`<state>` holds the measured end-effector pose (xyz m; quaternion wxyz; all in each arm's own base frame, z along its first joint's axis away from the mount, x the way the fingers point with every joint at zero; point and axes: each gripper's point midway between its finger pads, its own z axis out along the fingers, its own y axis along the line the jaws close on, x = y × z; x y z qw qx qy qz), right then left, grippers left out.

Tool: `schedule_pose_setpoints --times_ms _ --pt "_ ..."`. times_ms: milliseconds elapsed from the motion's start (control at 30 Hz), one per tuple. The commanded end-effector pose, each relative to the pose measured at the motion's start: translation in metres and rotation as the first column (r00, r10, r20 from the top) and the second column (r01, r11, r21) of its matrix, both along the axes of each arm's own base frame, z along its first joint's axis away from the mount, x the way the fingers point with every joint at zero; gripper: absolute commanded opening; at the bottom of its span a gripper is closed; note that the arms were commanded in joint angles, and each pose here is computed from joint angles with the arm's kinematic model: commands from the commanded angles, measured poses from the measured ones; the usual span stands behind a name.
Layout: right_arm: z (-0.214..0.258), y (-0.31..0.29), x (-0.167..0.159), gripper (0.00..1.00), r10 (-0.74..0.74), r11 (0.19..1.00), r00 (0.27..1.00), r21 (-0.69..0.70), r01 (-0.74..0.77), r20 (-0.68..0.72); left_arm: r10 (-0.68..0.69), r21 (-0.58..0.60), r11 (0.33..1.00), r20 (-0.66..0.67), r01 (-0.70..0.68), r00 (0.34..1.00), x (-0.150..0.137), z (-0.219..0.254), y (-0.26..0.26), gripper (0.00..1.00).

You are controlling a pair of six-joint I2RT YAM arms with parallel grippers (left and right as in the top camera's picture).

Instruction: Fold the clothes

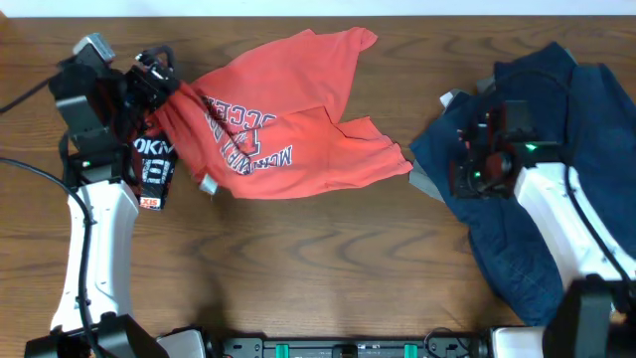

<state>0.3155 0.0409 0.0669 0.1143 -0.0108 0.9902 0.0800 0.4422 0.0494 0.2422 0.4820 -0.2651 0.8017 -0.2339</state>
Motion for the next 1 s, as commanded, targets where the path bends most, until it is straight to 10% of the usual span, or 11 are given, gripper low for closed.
schedule_pose_setpoints --times_ms 0,367,633,833,967 --pt "-0.019 0.014 0.007 0.04 0.098 0.995 0.995 0.027 -0.097 -0.013 -0.094 -0.061 0.994 -0.143 0.085 0.985 -0.015 -0.030 -0.030 0.98" --pt "-0.097 -0.007 0.036 0.01 0.080 0.996 0.995 -0.044 -0.082 -0.052 -0.469 -0.117 0.877 -0.413 0.465 0.781 -0.076 -0.101 -0.187 0.98" --pt "-0.116 -0.172 0.011 0.08 -0.505 0.794 0.863 -0.411 0.448 -0.036 -0.586 -0.151 0.784 -0.501 0.602 0.637 -0.099 -0.151 -0.256 0.98" --pt "-0.087 -0.234 0.010 0.28 -0.727 0.678 0.686 -0.199 0.707 -0.038 -0.623 -0.174 0.736 -0.550 0.654 0.556 -0.113 -0.188 -0.290 0.98" --pt "-0.040 -0.229 0.046 0.47 -0.661 0.748 0.750 0.070 0.660 0.001 -0.546 -0.166 0.793 -0.621 0.587 0.562 -0.116 -0.218 -0.292 0.98"
